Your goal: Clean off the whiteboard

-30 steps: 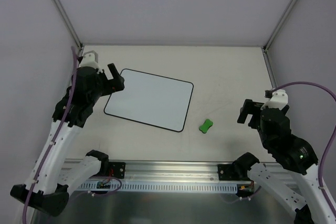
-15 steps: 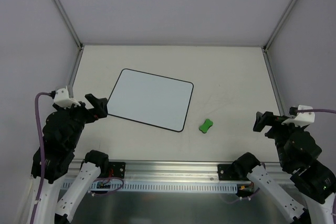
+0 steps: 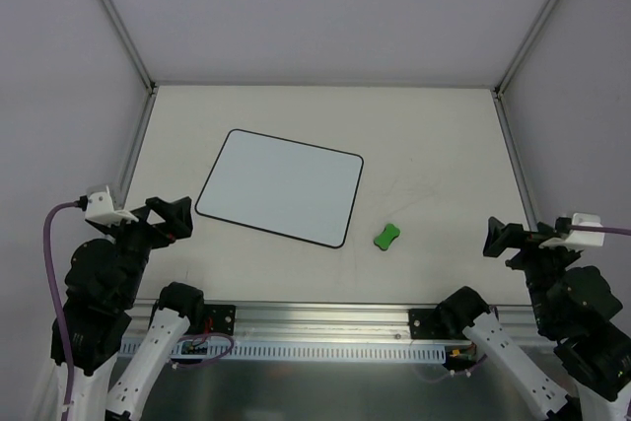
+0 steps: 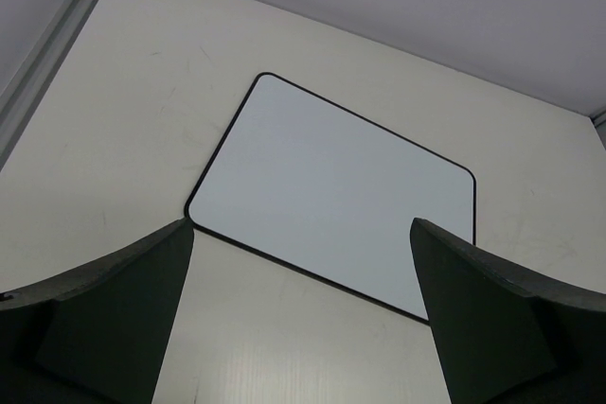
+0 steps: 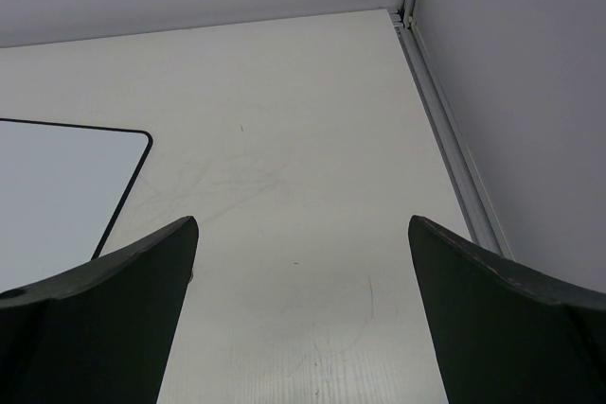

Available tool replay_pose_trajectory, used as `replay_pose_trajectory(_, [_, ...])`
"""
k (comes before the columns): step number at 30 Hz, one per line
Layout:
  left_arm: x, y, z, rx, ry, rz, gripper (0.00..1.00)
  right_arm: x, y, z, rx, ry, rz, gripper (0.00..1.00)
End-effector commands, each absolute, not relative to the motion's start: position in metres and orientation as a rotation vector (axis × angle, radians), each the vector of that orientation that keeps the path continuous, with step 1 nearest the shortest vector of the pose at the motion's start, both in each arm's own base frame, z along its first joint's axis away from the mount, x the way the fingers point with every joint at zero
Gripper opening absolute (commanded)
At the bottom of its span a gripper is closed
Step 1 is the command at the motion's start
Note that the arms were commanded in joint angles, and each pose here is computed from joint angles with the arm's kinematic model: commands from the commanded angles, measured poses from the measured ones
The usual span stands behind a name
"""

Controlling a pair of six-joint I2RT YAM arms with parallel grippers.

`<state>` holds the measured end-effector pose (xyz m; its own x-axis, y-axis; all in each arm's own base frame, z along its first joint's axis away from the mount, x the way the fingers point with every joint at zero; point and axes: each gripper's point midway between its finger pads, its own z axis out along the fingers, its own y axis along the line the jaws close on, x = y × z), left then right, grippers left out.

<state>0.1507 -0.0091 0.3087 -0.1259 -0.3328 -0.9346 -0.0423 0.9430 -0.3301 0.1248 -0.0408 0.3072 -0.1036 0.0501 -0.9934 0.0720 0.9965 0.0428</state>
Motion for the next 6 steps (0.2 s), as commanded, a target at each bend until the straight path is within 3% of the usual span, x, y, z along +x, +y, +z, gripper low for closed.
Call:
replay_pose_trajectory(1, [0.1459, 0.0001, 0.3156, -0.305, 1.651, -0.217, 0.99, 0.1221, -0.0427, 0.3193, 0.086, 1.63, -0.006, 0.99])
replay_pose_trajectory(6, [0.1442, 0.0009, 0.3159, -0.313, 1.644, -0.222, 0.99, 0.1225, -0.0409, 0.3201, 0.075, 1.62, 0.001, 0.99])
